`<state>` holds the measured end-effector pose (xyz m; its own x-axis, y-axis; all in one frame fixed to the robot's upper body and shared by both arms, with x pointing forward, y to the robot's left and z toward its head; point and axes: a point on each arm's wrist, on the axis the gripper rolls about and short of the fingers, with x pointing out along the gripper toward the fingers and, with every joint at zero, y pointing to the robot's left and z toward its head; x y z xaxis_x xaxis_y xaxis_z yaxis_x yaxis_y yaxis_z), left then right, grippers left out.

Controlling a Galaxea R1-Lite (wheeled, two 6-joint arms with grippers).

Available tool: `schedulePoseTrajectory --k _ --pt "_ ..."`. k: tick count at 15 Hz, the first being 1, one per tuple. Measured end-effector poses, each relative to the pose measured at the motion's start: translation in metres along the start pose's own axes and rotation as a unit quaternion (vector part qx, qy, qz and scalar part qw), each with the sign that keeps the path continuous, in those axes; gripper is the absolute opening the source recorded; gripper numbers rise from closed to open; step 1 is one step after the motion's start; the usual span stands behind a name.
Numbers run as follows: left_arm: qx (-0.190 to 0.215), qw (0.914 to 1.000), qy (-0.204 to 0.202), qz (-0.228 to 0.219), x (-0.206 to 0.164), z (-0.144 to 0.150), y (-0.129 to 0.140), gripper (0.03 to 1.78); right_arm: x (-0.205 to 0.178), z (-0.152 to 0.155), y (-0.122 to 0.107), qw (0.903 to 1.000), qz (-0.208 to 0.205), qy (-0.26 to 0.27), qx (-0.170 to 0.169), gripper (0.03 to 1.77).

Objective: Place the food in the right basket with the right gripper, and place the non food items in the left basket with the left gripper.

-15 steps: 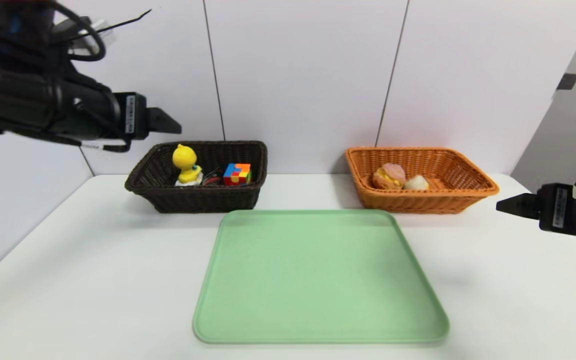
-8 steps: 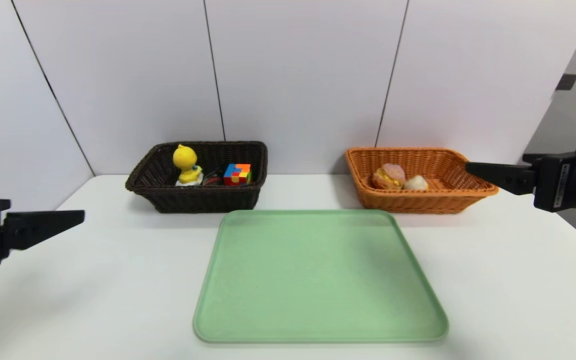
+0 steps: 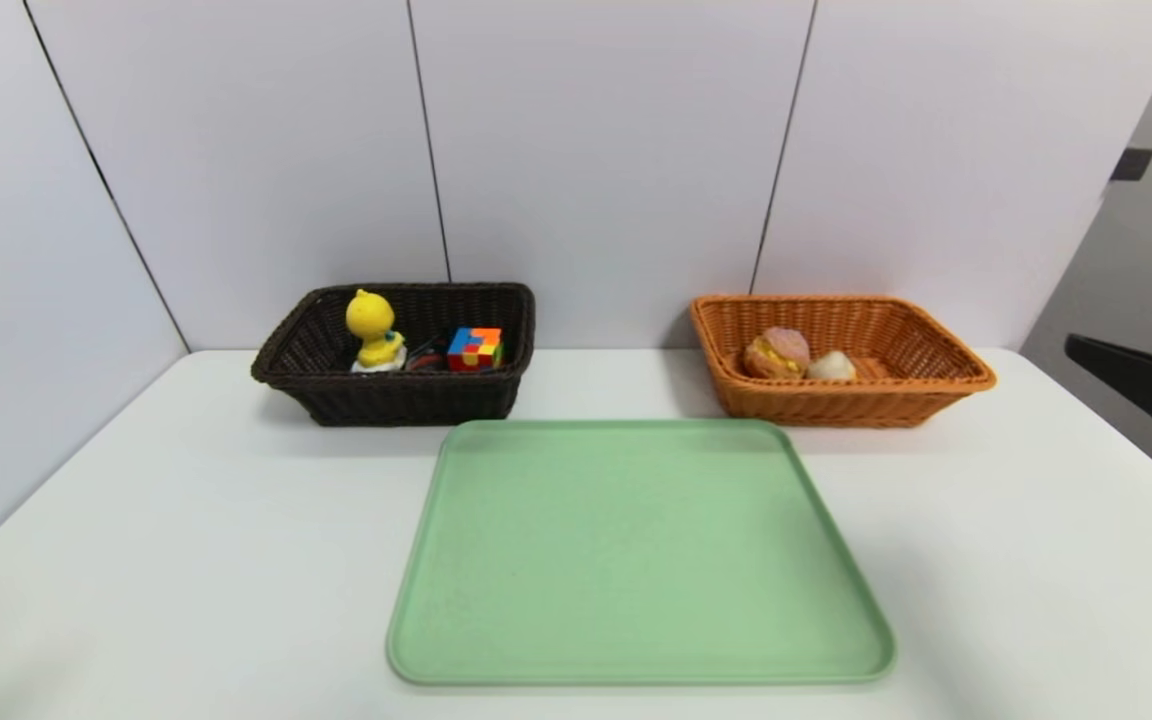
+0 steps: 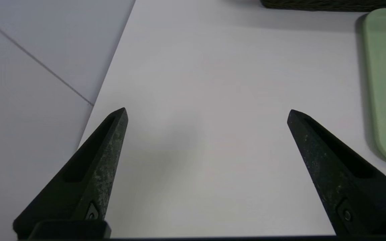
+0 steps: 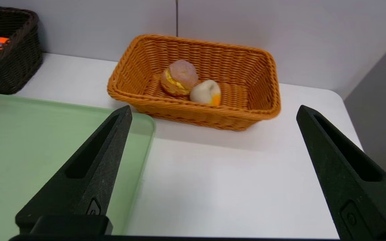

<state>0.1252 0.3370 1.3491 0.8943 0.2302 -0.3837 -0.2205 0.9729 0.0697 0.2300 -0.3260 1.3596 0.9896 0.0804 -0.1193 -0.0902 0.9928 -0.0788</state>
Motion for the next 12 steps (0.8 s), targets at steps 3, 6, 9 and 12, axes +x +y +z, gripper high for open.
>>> schedulePoseTrajectory --k 3,6,9,12 --pt "-0.007 0.9994 -0.009 0.032 -0.011 -0.032 0.008 1.69 -0.035 -0.027 -0.006 0.9991 -0.041 -0.003 0.006 1.7" --pt "0.008 0.9983 -0.032 0.047 -0.022 -0.068 0.014 1.69 -0.073 -0.062 -0.002 0.9977 -0.065 -0.02 0.007 1.7" --pt "0.007 0.9966 -0.053 0.063 -0.028 -0.101 0.016 1.69 -0.109 -0.095 0.005 0.9944 -0.086 -0.062 0.004 1.7" --pt "0.013 0.996 -0.075 0.047 -0.027 -0.135 0.015 1.69 -0.121 -0.121 0.009 0.9869 -0.111 -0.116 0.014 1.7"
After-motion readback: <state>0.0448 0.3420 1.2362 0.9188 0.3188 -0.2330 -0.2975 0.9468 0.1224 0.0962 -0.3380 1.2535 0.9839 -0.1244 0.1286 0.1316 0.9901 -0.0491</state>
